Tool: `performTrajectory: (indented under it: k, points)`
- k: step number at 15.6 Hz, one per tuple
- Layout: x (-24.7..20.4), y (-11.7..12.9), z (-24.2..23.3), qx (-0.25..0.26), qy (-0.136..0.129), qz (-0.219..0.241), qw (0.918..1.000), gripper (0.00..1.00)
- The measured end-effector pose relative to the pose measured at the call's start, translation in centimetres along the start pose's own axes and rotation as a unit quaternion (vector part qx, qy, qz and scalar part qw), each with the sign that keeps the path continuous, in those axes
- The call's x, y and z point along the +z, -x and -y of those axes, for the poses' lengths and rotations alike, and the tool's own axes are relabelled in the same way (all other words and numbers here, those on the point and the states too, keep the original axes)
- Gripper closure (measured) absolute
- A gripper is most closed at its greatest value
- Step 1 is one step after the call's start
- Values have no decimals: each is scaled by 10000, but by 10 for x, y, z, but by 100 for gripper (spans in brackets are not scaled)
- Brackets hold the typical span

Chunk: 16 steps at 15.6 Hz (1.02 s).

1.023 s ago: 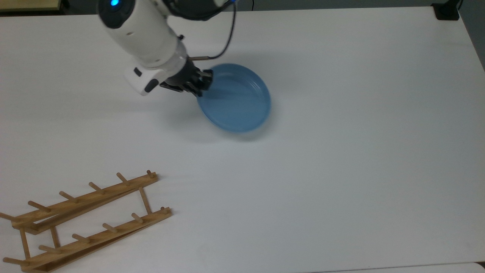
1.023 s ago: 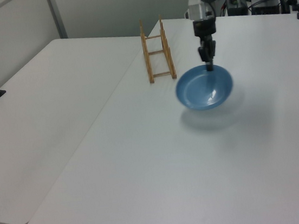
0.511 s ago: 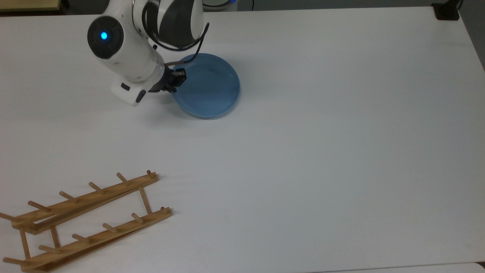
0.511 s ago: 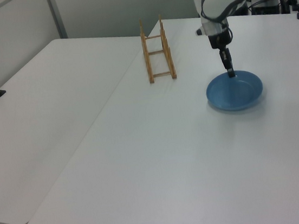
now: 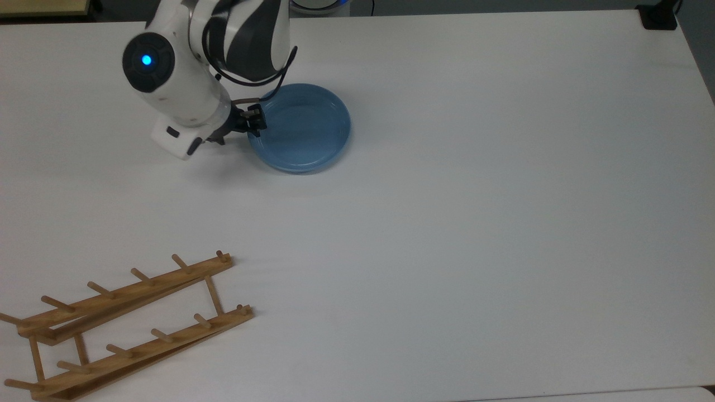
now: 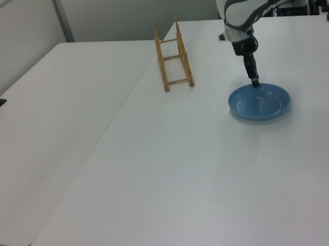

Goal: Pick plate from plate rack

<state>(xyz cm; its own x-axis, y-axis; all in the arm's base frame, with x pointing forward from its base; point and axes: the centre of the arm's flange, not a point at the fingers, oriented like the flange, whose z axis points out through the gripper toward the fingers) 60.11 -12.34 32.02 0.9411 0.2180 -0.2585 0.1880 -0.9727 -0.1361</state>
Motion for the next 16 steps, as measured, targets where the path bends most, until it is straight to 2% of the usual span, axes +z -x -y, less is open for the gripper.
performTrajectory:
  k: [2, 3, 5, 7, 11, 14, 16]
  points:
    - [-33, 3, 0, 398, 293, -189, 9986, 5]
    - [-55, 6, 3, 651, 484, -322, 9962, 0]
    - [-96, 17, 22, 1017, 808, -501, 9903, 0]
    - [-131, 33, 52, 1103, 1040, -525, 9870, 0]
    - [-185, 63, 91, 1121, 1084, -913, 9835, 0]
    - [-204, 76, 99, 1663, 1008, -1173, 9739, 0]
    - [-206, 76, 106, 1795, 988, -1218, 9712, 0]
